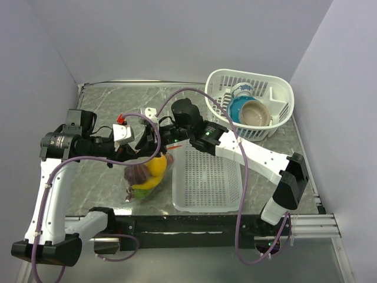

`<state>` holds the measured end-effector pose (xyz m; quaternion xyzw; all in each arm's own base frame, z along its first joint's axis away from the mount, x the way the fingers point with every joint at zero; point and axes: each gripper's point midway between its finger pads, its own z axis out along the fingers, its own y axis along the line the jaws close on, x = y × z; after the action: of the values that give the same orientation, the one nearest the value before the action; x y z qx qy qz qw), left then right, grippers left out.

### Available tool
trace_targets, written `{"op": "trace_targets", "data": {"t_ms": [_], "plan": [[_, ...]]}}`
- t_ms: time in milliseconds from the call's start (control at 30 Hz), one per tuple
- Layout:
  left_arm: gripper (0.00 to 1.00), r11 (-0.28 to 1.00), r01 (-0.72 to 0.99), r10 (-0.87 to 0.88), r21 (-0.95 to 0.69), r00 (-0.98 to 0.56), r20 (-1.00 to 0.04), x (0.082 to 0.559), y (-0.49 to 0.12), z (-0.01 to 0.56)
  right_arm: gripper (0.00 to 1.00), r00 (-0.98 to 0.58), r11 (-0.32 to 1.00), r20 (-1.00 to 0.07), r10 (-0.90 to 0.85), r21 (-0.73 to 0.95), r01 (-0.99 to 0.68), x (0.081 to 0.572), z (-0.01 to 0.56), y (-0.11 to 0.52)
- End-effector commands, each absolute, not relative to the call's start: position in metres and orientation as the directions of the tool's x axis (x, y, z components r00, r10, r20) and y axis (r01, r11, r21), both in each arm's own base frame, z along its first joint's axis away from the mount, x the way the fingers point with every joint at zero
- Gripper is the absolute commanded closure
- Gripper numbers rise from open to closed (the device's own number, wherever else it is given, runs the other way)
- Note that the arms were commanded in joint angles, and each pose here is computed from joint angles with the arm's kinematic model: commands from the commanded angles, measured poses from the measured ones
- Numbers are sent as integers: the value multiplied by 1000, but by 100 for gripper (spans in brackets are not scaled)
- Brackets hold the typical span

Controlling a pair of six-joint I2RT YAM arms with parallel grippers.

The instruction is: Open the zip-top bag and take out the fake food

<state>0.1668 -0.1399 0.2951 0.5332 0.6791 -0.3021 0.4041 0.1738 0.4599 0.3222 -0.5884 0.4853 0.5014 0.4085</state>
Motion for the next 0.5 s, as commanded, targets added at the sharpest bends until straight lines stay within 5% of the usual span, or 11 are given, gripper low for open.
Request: {"op": "trace_targets", "data": {"t_ms": [0, 467], "plan": [[99, 215, 976, 439, 44, -56, -897, 158, -147, 309, 66, 66, -198, -993, -96, -46, -979, 172, 352, 459], [99, 215, 975, 449, 46, -57, -892, 157, -146, 306, 88, 51, -183, -994, -97, -33, -982, 184, 349, 443]]}}
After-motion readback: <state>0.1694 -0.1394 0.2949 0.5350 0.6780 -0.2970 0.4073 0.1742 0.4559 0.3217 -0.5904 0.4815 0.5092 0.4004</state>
